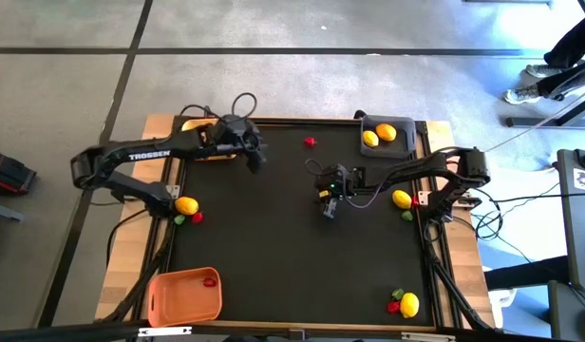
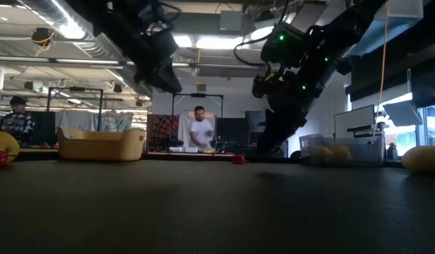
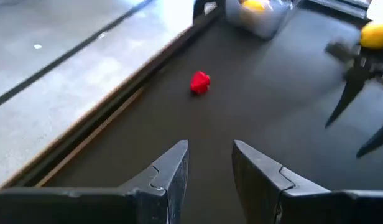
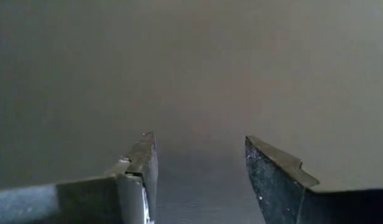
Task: Sort produce into baskets
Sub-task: Put the red bell pepper into the orange bin
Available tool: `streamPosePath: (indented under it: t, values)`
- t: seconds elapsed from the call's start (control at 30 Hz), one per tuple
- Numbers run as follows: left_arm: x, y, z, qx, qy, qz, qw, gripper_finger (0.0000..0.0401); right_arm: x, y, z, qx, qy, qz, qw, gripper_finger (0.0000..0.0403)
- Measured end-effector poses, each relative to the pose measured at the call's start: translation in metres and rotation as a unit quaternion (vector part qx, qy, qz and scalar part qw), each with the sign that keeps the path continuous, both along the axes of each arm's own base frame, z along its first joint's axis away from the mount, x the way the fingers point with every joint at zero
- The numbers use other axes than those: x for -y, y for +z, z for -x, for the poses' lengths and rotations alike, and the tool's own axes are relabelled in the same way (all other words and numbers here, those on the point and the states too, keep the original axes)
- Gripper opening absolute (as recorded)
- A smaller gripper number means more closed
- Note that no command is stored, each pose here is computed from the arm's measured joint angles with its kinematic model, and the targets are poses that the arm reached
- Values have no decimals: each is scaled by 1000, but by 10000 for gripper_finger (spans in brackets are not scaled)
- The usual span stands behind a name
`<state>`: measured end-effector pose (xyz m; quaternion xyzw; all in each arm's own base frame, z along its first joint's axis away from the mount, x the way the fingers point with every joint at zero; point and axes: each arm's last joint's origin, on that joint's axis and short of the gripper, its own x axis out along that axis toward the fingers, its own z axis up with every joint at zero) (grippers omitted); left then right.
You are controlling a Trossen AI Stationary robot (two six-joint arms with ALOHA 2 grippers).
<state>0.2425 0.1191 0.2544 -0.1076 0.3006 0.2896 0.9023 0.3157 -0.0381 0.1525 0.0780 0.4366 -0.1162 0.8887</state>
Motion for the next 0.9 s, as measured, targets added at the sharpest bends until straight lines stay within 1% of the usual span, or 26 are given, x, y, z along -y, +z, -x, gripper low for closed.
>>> streamPosePath:
  t: [0.13,0.27,0.5,0.6,0.7,0.77,0.9]
  values:
    - [5,-11,-9,-19,-16,9,1000,120,4,11,3,7,1,34,999,182]
    - [11,-21,-18,-37,-30,17,999,120,18,18,8,6,-3,65,998,182]
    - [18,-40,-30,-69,-49,29,996,120,54,19,16,-5,-23,97,995,182]
    - [20,-46,-34,-79,-54,33,995,120,70,20,20,-8,-19,121,992,182]
    - [20,-51,-39,-76,-57,31,995,120,86,21,21,2,-10,148,989,182]
    - [20,-54,-41,-75,-57,32,995,120,95,19,22,9,-1,154,988,182]
    - [19,-57,-45,-70,-56,33,995,120,114,12,21,31,-9,161,986,182]
